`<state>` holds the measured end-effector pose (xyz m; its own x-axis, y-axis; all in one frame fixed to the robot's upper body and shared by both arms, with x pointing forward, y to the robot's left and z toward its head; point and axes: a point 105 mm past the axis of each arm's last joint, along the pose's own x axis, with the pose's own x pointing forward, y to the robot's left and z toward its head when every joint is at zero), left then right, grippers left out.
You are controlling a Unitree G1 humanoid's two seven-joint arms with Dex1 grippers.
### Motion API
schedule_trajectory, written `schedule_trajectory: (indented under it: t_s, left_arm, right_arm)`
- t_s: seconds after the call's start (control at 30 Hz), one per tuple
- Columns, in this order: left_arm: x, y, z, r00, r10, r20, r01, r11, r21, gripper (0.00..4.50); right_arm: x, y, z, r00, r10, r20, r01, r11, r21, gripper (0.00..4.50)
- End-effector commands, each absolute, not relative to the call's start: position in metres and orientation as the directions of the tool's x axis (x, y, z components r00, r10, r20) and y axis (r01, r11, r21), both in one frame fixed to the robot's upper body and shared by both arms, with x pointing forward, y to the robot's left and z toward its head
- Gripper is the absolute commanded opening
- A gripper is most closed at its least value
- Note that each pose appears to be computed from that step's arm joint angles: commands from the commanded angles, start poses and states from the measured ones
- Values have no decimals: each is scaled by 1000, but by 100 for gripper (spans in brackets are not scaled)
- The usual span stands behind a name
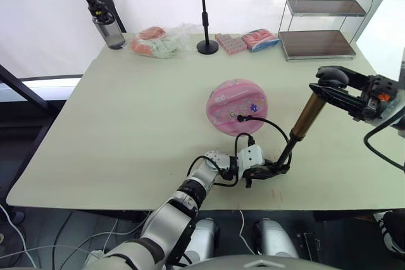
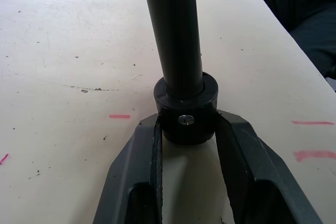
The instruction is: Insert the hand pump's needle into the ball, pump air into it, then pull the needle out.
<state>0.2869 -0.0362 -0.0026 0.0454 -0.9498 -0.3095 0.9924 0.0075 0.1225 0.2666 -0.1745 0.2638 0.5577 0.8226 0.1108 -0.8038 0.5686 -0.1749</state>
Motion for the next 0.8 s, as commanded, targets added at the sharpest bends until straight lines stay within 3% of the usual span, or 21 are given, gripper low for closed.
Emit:
schedule_trajectory:
  t_s: [0.03,0.23,0.8]
  left_arm:
    - [270,-23,-35,-6,-910,-415,999,-23,34,109]
    - [270,-22,-36,-8,-909,-417,999,-24,34,109]
    - [270,-21,-36,0,-909,-416,999,-16,34,109]
  right_arm:
    - [259,-182,281,579,793,190,-753,609,-248,200]
    - [261,-181,258,592,788,170,-764,616,-191,177]
    - [257,-157,163,573,820,14,-818,573,-52,176]
